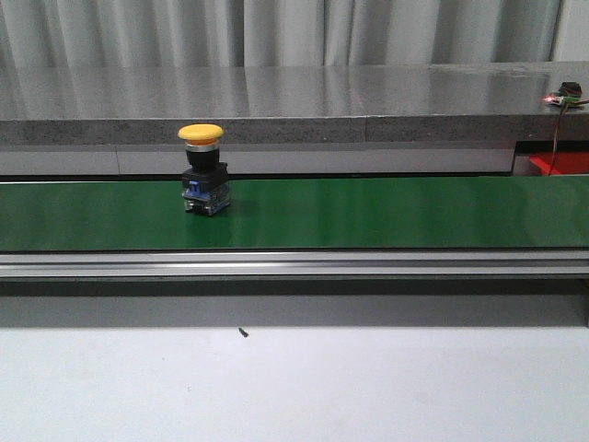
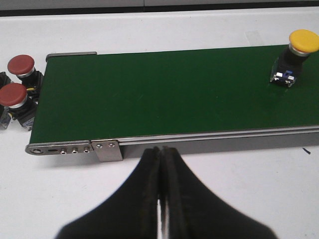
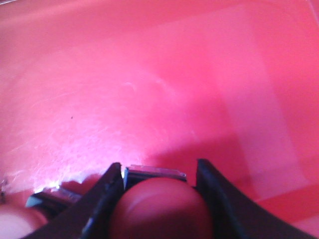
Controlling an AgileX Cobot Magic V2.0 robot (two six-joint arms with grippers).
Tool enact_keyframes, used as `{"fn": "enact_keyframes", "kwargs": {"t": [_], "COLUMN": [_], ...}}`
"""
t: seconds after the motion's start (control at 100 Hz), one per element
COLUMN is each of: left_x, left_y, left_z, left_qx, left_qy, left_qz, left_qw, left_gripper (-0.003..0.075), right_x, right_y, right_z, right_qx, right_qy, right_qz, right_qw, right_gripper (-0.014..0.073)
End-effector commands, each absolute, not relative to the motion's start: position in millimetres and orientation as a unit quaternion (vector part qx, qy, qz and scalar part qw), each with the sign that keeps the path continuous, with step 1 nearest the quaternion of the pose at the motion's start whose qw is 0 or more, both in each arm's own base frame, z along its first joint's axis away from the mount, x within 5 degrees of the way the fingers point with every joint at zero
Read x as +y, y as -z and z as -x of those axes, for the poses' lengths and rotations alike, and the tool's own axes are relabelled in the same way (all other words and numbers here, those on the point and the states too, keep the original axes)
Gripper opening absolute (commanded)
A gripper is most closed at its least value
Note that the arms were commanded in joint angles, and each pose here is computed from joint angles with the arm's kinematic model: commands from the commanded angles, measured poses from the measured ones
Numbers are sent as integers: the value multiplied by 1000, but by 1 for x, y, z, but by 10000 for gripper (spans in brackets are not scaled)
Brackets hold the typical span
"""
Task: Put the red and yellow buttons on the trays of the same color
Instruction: 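Carry the red button into the red tray and release it, then grasp the yellow button on the belt with the right gripper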
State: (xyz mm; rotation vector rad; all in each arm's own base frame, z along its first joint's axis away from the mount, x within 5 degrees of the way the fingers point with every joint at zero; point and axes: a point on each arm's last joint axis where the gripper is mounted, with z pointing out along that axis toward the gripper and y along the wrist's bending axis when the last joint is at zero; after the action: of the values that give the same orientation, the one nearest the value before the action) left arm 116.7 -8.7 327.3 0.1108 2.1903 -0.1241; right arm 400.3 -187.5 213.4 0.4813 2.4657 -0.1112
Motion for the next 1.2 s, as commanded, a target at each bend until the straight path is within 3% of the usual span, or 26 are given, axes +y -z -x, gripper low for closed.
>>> {"fn": "enact_keyframes", "kwargs": {"t": [0.0, 0.19, 0.26, 0.38, 0.45, 0.61, 0.62, 1.19], "left_x": [-9, -9, -9, -9, -9, -9, -9, -9], "left_y": [-341, -341, -341, -341, -341, -341, -341, -341], "left_z": [-120, -120, -120, -120, -120, -120, -120, -120], "left_qx": [865, 865, 865, 865, 865, 865, 865, 864], "left_qy": [50, 50, 50, 50, 50, 50, 50, 52], "left_qz": [-42, -42, -42, -42, -42, -42, -42, -41], "left_qw": [498, 498, 498, 498, 498, 498, 498, 499], "left_gripper": [-20, -20, -20, -20, -20, -20, -20, -20], "right_x": [-193, -194, -194, -195, -195, -194, -193, -153], "right_y": [-245, -235, -235, -237, -239, -254, -256, -314], "right_z": [-405, -410, -410, -411, -411, -408, -407, -350], "right_qx": [913, 919, 919, 917, 916, 911, 910, 893], "right_qy": [54, 48, 48, 49, 50, 55, 55, 62], "right_qz": [-183, -185, -185, -184, -184, -181, -181, -163], "right_qw": [360, 344, 344, 349, 352, 366, 368, 414], "right_gripper": [131, 155, 262, 529, 604, 614, 560, 560]}}
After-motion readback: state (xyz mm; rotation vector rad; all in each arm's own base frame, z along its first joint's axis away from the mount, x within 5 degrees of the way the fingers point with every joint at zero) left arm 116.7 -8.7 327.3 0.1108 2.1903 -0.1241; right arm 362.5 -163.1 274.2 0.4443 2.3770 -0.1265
